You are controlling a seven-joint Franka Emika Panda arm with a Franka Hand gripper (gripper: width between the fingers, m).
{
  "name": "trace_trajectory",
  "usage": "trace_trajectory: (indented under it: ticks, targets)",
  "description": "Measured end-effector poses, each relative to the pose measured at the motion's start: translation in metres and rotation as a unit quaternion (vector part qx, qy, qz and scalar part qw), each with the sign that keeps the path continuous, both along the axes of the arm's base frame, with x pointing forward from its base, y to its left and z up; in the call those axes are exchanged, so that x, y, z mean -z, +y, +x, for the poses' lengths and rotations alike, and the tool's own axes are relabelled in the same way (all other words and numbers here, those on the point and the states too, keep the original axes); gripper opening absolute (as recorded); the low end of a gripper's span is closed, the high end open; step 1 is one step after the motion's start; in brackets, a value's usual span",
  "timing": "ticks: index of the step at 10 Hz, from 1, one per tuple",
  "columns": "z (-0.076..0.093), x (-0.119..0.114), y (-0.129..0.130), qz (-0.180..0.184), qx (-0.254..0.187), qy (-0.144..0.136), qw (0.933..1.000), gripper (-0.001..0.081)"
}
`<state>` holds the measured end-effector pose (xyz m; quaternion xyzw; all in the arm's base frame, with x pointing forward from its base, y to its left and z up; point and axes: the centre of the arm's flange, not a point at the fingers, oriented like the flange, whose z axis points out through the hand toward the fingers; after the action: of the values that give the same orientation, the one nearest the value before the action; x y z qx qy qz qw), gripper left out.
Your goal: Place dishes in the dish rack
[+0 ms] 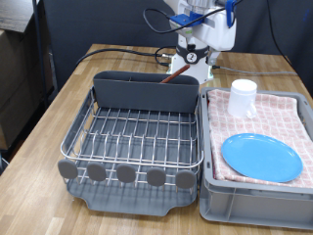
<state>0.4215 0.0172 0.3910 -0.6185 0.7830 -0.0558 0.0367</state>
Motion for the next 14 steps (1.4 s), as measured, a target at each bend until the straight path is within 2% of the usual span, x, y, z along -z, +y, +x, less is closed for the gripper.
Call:
trace_trajectory:
  ticks: [2,4,5,8,11,14]
  targets:
    - [0.017,-0.004,0.016,-0.003,-0.047,-0.003,0.9989,0.0803]
    - [0.039,-0.012,0.035,-0.010,-0.080,0.005,0.9968,0.0803]
    - [0.049,-0.017,0.045,-0.012,-0.087,0.007,0.9961,0.0803]
    - [0.074,-0.026,0.071,0.014,-0.086,0.008,0.9962,0.0803]
    - [0.090,-0.005,0.081,0.049,-0.105,-0.018,0.9931,0.0803]
    - [0.093,0.043,0.081,0.075,-0.114,-0.058,0.9889,0.0803]
